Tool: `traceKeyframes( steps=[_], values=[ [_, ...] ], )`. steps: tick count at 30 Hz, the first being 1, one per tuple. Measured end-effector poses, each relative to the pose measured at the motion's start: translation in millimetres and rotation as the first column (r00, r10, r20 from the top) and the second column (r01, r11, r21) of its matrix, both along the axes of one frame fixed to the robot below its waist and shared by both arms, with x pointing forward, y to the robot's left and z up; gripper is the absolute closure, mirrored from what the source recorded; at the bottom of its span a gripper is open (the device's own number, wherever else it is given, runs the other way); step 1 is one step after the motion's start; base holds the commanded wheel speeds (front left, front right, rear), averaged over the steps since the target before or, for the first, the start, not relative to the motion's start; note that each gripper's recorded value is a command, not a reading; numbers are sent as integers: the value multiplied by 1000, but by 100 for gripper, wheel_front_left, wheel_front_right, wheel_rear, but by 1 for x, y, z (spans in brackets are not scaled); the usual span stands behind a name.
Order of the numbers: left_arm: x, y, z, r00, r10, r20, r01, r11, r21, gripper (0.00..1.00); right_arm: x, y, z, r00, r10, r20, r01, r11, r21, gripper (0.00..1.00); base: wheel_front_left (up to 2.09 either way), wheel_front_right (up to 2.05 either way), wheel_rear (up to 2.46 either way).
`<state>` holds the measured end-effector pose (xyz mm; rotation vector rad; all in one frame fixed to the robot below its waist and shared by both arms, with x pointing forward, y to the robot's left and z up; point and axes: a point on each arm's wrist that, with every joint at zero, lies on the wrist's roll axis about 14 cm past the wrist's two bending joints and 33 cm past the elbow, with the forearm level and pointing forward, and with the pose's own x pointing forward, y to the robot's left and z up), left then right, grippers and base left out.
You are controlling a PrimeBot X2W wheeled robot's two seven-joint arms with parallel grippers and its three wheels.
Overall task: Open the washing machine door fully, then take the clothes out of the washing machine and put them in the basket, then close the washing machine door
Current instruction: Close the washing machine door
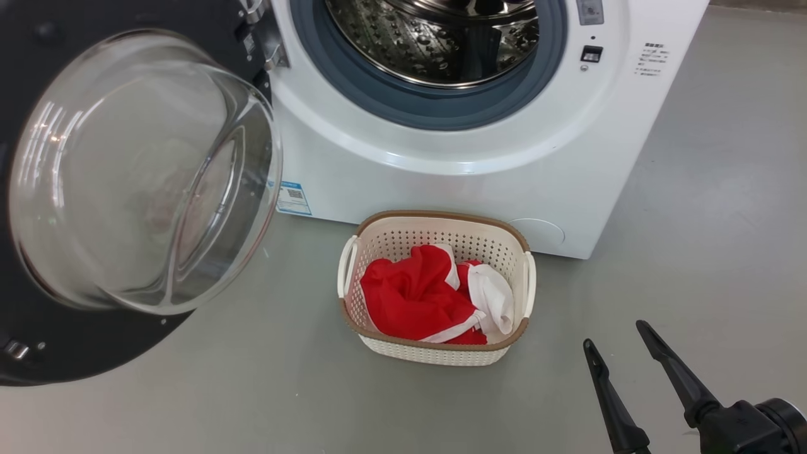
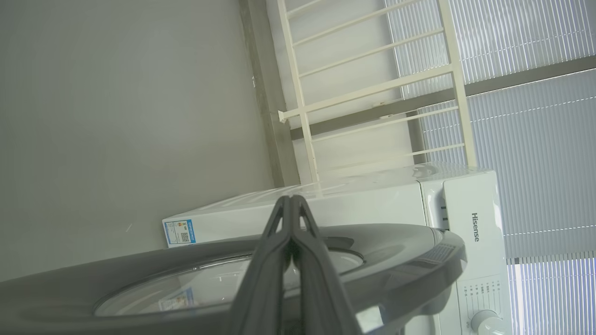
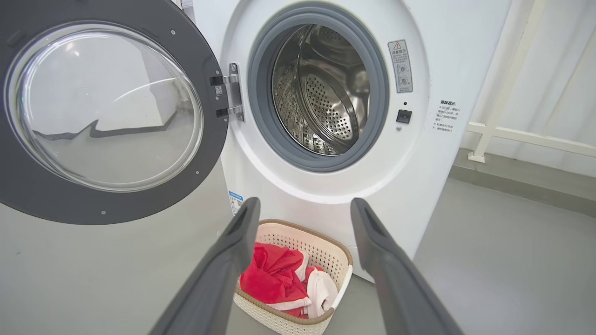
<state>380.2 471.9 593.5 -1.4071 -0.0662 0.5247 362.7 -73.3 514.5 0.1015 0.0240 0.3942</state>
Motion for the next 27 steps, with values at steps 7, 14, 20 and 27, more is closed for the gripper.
traceKeyframes(
  steps=[7, 14, 20, 27],
  values=[
    [-4, -8, -2, 998, -59, 7, 59, 998, 5, 100, 2, 7, -2, 1000, 24, -5, -24, 1000, 4, 0, 0, 0, 0],
    [-7, -20, -6, 993, -101, 54, 102, 995, -21, 100, 1, 8, -1, 1000, 23, 3, -23, 1000, 15, 0, 0, 0, 0],
    [-7, -34, -2, 984, -139, 111, 143, 989, -29, 100, 0, 6, -1, 1000, 17, 4, -17, 999, 31, 0, 0, 0, 0],
    [-5, -61, 4, 965, -192, 179, 202, 979, -41, 100, 0, 8, -1, 1000, 23, 3, -23, 999, 40, 0, 0, 0, 0]
  ],
)
